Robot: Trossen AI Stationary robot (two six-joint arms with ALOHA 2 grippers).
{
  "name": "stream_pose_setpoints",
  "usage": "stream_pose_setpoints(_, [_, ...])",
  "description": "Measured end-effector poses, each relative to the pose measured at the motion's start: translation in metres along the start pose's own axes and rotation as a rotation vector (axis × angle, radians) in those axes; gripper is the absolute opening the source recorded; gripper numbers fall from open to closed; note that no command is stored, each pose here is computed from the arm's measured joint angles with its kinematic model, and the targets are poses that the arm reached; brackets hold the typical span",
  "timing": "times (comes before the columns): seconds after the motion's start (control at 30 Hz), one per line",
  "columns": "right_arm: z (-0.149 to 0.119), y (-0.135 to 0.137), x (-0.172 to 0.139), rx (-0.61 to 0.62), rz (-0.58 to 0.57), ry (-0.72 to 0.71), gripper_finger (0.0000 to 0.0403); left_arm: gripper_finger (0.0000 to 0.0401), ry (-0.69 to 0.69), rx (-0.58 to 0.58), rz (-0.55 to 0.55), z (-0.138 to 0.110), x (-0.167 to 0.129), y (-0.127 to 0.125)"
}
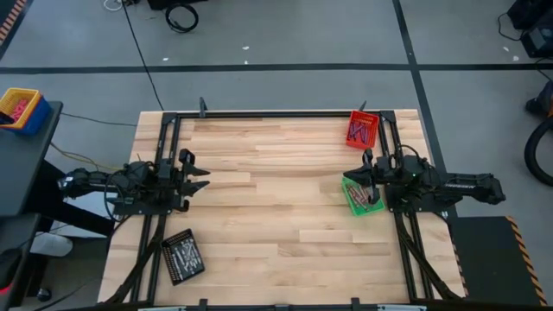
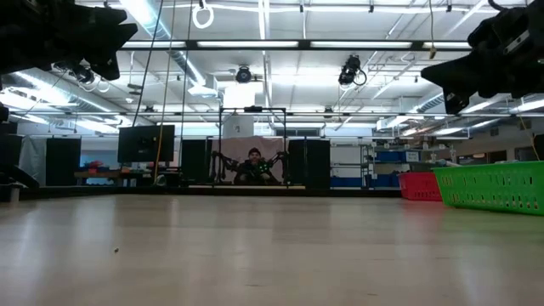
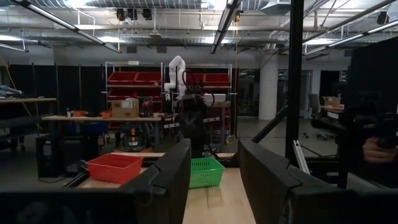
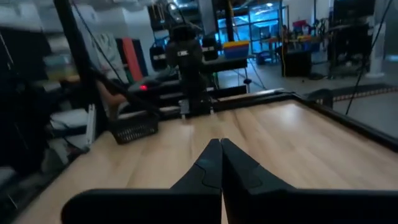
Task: Sort crayons
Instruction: Return to Home Position
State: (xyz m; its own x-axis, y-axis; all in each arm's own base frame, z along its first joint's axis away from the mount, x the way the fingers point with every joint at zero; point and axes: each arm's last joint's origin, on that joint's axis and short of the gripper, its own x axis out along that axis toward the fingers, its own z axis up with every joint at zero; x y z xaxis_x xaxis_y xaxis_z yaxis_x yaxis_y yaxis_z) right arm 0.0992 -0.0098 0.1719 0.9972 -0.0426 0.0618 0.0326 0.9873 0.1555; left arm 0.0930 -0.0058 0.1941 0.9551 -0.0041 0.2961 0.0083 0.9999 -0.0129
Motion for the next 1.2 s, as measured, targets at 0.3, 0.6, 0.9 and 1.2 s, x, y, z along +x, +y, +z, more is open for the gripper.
stream_pose_setpoints(0.3, [-0.0031, 0.0015, -0.0008, -0.050, -0.002, 0.027, 0.0024, 0.0144, 0.000, 0.000, 0.000, 0.0000, 0.0000, 0.0000])
stream_pose_setpoints(0.6, [-0.0029, 0.0016, -0.0009, -0.047, -0.002, 0.025, 0.0028, 0.0144, 0.000, 0.000, -0.001, -0.0001, 0.0000, 0.0000])
stream_pose_setpoints(0.9, [-0.0030, 0.0016, -0.0008, -0.046, -0.002, 0.025, 0.0027, 0.0144, 0.000, 0.000, -0.001, -0.0001, 0.0000, 0.0000])
stream_pose_setpoints(1.2, [-0.0029, 0.0016, -0.0008, -0.046, -0.002, 0.025, 0.0027, 0.0144, 0.000, 0.000, -0.001, -0.0001, 0.0000, 0.0000])
